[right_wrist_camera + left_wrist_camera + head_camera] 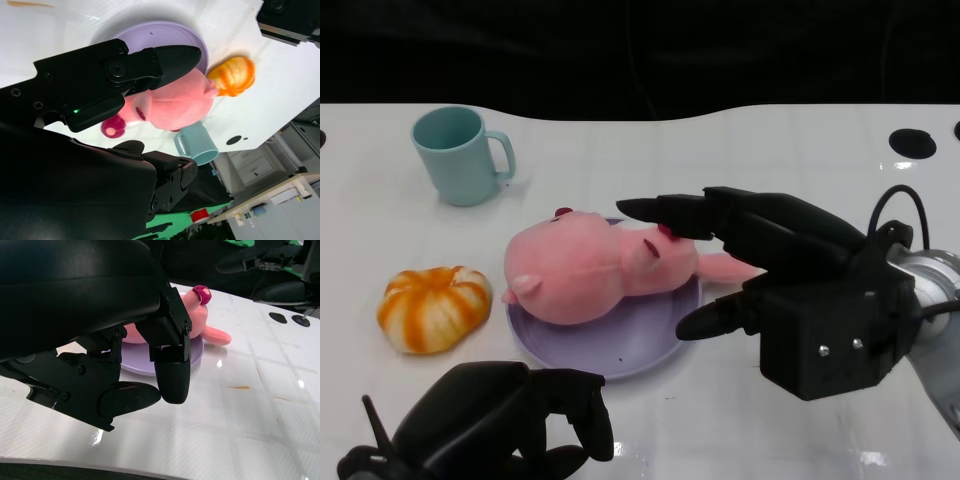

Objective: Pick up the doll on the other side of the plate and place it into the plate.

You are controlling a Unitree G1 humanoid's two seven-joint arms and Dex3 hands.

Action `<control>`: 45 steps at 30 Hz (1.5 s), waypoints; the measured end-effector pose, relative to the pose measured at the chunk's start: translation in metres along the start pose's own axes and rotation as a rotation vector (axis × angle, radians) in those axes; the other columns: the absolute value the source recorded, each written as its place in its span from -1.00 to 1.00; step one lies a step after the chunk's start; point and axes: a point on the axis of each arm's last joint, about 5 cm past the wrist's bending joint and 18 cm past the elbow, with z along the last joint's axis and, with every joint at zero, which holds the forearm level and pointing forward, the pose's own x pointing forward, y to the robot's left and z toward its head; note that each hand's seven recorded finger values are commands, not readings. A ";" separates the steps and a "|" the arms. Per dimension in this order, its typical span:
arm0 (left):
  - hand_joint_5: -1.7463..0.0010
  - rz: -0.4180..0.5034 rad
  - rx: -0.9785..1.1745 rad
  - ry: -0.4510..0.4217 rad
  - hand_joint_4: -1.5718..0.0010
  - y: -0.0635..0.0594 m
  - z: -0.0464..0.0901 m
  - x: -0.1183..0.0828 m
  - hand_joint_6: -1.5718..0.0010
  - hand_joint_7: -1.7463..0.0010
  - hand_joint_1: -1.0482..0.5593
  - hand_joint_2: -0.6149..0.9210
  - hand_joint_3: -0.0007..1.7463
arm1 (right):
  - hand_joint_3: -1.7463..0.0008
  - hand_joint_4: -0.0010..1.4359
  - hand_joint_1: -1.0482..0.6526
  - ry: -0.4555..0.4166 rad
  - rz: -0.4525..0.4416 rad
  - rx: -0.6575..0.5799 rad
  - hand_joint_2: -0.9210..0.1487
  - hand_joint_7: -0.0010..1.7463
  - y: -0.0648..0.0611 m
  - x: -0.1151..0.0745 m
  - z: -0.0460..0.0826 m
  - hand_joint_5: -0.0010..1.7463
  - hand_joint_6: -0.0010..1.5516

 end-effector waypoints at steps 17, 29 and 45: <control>-0.59 0.005 0.012 0.002 0.07 0.002 -0.003 -0.001 0.00 -0.23 0.06 0.77 -0.28 | 0.99 -0.34 -0.08 0.088 -0.041 0.159 -0.97 -0.60 0.012 -0.062 -0.023 0.29 -0.02; -0.63 0.007 0.018 0.007 0.06 0.003 -0.005 -0.002 -0.01 -0.24 0.09 0.74 -0.24 | -0.56 0.23 0.21 0.168 -0.033 0.219 0.01 0.45 0.008 -0.098 -0.025 0.93 0.12; -0.63 0.012 0.024 0.007 0.08 0.005 -0.009 -0.006 0.01 -0.24 0.08 0.72 -0.24 | -0.58 0.19 0.16 0.211 -0.045 0.215 0.10 0.82 0.020 -0.097 -0.037 1.00 -0.04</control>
